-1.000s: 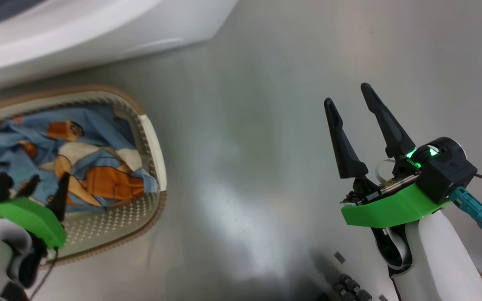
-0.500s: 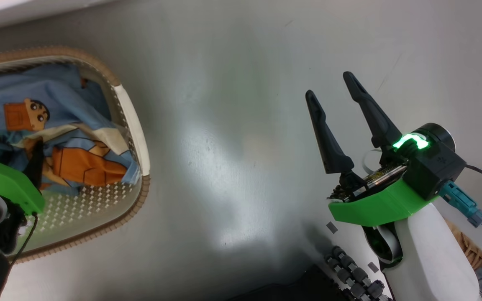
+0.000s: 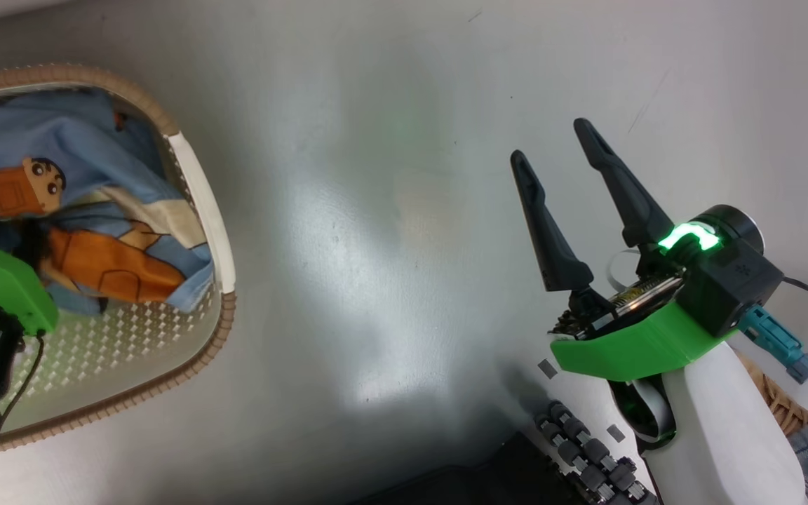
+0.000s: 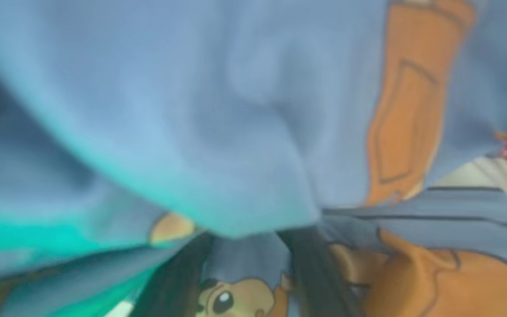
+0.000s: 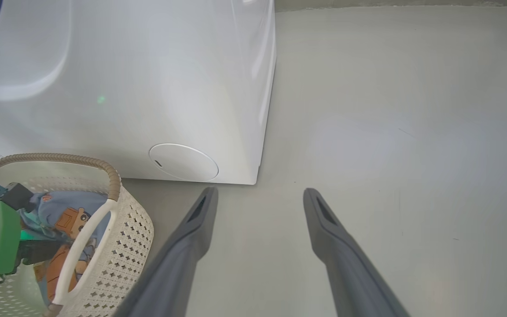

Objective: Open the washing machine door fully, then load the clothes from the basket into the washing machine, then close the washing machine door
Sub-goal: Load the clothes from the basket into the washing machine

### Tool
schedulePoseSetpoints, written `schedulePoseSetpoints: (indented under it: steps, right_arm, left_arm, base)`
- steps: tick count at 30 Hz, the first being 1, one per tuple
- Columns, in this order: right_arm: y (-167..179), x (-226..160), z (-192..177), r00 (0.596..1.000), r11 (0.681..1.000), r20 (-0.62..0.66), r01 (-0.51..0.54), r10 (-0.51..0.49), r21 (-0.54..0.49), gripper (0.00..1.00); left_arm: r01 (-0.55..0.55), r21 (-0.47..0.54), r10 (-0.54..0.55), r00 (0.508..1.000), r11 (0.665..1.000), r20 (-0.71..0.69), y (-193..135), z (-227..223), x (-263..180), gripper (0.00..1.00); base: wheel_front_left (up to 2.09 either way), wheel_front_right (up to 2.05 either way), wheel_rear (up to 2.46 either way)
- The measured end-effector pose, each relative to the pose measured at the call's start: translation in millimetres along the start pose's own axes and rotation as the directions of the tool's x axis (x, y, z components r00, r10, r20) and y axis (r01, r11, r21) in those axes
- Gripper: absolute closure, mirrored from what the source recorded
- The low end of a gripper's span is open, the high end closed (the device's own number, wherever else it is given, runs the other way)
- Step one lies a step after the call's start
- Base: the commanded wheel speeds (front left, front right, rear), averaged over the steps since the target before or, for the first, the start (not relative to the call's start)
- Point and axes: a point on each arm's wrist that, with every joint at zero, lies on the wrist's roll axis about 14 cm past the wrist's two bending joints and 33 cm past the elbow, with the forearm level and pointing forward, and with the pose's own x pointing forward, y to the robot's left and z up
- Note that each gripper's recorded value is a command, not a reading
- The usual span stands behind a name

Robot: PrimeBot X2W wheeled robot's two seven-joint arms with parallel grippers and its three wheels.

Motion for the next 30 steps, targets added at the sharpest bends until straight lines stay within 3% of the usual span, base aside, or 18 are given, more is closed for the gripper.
schedulePoseSetpoints:
  steps: [1, 15, 22, 30]
  right_arm:
    - [-1.1, 0.0, -0.3, 1.0, 1.0, -0.001, 0.003, -0.003, -0.001, 0.0]
    - [9.0, 8.2, 13.8, 0.999, 1.0, 0.038, -0.025, 0.024, 0.008, 0.0]
    - [6.7, 5.1, 39.0, 0.996, 1.0, 0.091, -0.01, 0.011, -0.011, 0.0]
    - [7.8, -19.2, 63.0, 0.992, 1.0, 0.128, 0.012, -0.012, 0.001, 0.0]
  left_arm:
    - [-0.001, 0.009, 0.001, 1.0, 1.0, -0.003, 0.1, 0.2, 0.9, 1.0]
    - [0.029, 0.048, -0.034, 0.994, 0.998, 0.105, -16.7, 27.8, -23.4, 1.0]
    - [0.052, 0.007, -0.053, 0.985, 0.999, 0.161, -30.1, 29.6, -64.4, 1.0]
    - [0.048, -0.066, -0.024, 0.942, 0.997, 0.334, -39.3, 57.3, -128.8, 1.0]
  base:
    - [0.0, 0.0, 0.0]
    - [0.0, 0.0, 0.0]
    - [0.0, 0.0, 0.0]
    - [0.0, 0.0, 0.0]
